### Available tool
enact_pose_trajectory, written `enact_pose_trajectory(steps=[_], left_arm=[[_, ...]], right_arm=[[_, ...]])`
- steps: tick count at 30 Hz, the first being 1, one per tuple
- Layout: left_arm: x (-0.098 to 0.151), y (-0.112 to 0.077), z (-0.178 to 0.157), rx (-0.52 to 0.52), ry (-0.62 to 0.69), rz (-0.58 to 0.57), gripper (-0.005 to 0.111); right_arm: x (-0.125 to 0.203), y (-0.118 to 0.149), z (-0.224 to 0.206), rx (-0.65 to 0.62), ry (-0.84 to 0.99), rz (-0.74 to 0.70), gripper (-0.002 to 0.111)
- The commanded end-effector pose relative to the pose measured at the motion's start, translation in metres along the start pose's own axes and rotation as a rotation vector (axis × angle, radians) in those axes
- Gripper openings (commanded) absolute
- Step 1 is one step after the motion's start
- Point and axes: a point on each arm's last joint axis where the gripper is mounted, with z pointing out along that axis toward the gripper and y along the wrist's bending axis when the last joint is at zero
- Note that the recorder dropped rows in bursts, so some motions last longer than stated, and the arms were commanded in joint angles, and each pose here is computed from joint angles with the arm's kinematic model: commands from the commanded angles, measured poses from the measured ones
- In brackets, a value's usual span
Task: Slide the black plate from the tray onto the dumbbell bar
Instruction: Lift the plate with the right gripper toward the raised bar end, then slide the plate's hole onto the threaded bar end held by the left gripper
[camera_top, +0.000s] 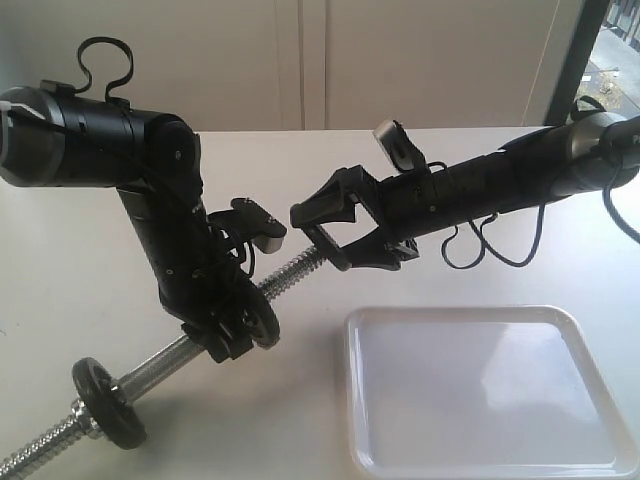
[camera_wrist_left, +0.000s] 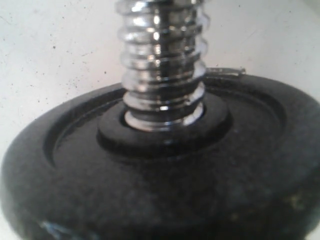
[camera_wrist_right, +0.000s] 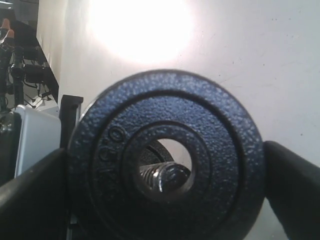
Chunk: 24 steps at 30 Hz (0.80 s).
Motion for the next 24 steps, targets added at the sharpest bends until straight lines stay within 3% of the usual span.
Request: enact_pose_trajectory(steps=[1, 24], left_arm=[[-0.004, -0.007, -0.022, 0.015, -0.075, -0.014, 0.0], [-0.005, -0.009, -0.037, -0.007, -0.128, -0.011, 0.0]], right_arm=[[-0.004, 0.011, -0.008, -0.081, -0.015, -0.001, 0.0], [-0.007, 0.005, -0.027, -0.118, -0.031, 0.029, 0.0]])
